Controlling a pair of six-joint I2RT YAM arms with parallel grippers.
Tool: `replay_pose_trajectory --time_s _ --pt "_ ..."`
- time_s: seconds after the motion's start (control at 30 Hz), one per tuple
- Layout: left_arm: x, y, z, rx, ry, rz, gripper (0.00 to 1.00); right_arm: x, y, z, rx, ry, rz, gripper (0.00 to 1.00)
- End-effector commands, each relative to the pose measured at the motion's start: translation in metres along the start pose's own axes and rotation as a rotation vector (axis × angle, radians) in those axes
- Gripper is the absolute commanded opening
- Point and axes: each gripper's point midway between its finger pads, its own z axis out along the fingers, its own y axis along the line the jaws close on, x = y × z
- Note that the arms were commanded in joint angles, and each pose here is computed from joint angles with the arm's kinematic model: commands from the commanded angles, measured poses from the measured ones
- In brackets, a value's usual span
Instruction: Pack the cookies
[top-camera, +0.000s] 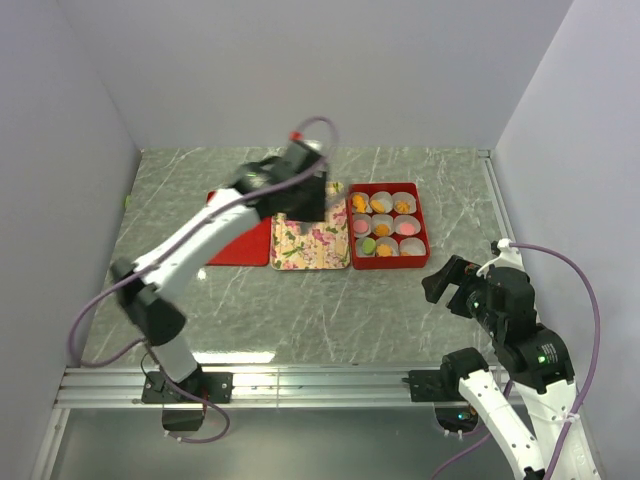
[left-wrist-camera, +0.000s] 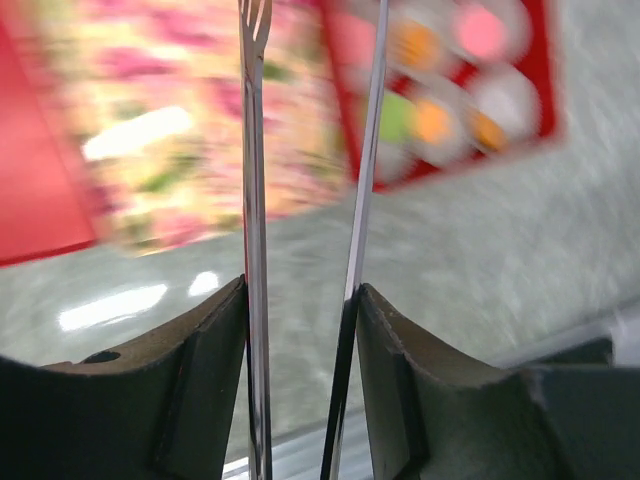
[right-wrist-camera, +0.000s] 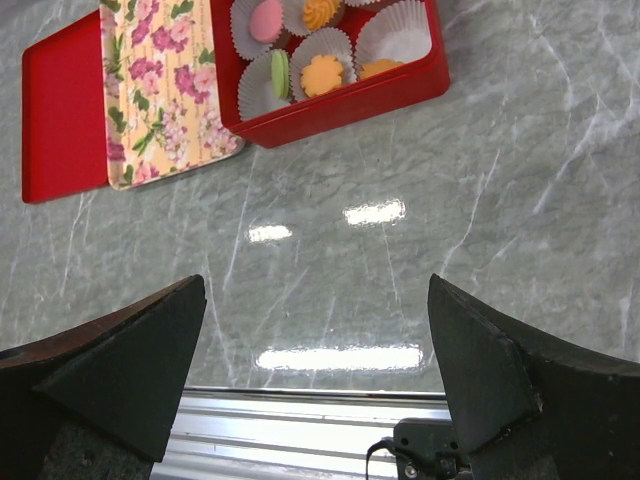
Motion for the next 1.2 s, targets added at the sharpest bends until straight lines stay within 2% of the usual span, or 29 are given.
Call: replay_pose_trajectory --time_s 0.0,0.2,0.37,0.47,0.67,0.8,0.97,1.07,1.17 --pt "-0.029 0.090 -0.036 -0.198 -0.140 -0.158 0.52 -0.003 0.005 0.003 -0.018 -0.006 -0.008 0.98" --pt "-0.024 0.205 -0.065 -0.474 -0.219 -0.286 0.58 -0.002 0.006 0.002 -0.028 -0.005 -0.013 0.98" --pt "-0.003 0.282 -0.068 -0.634 -0.190 -0.371 0.68 -0.003 0.006 0.001 -0.032 -0.016 -0.008 0.98" --pt "0.011 0.324 -0.067 -0.703 -0.144 -0.450 0.69 -0.003 0.006 0.001 -0.033 -0.015 -0.010 0.98" --pt "0.020 0.374 -0.066 -0.758 -0.137 -0.547 0.68 -0.003 0.007 0.002 -0.033 -0.006 -0.017 0.98" --pt "0.017 0.384 -0.066 -0.749 -0.136 -0.548 0.68 -0.003 0.005 0.001 -0.028 -0.013 -0.013 0.98" --pt "0.030 0.371 -0.044 -0.644 -0.100 -0.566 0.63 -0.003 0.005 0.003 -0.021 -0.008 -0.009 0.98" --pt "0.042 0.350 -0.023 -0.524 -0.069 -0.578 0.60 -0.003 0.005 0.005 -0.017 0.002 -0.010 0.98" --pt "0.040 0.316 -0.005 -0.416 -0.063 -0.506 0.60 -0.002 0.005 0.006 -0.013 0.005 -0.008 0.98"
